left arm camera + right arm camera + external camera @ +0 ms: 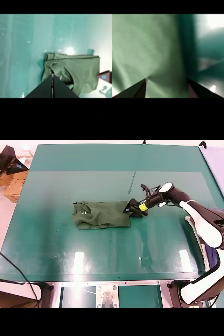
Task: Fold the shirts.
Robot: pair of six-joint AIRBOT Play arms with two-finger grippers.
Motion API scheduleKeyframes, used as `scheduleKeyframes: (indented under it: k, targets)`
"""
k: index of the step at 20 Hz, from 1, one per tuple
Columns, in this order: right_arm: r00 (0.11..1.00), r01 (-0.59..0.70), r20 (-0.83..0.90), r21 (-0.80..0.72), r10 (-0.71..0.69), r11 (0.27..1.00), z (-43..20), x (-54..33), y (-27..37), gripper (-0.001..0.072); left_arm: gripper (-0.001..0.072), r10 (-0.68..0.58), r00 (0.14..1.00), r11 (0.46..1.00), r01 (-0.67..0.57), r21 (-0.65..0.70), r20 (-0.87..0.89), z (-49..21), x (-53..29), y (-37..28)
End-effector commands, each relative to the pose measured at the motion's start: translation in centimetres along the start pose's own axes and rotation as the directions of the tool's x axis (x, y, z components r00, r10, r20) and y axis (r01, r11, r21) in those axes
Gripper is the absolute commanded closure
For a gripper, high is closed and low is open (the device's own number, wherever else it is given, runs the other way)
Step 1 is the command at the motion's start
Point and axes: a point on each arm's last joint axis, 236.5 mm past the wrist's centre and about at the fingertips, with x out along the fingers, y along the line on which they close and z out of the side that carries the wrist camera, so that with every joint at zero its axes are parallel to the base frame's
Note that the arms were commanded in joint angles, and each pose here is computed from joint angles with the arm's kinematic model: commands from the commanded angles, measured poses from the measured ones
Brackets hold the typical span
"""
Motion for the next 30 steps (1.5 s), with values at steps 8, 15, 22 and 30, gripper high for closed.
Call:
scheduleKeyframes:
  k: [8,15,22,30]
  targets:
    - [0.972,-0.120,0.171,-0.232,0.162,0.965,3.5,-5.2,10.0,0.0693,0.0686,0.000,1.000,1.000,0.000,-0.003,-0.009,-0.2,0.0,0.0]
    - [0.749,-0.056,0.605,-0.349,0.270,0.936,6.6,-35.7,14.4,0.0694,0.0686,0.000,1.000,1.000,0.000,-0.003,-0.016,-0.4,0.0,0.0]
    - [0.461,-0.045,0.887,0.038,-0.013,0.998,4.6,-55.0,-4.7,0.0693,0.0686,-0.001,0.999,1.000,0.001,-0.003,-0.043,-1.0,0.0,0.0]
    - [0.547,-0.145,0.772,0.468,-0.324,0.872,-7.1,-57.2,-18.1,0.0694,0.0686,-0.021,0.999,1.000,0.021,-0.007,-0.043,-1.0,0.0,-0.5]
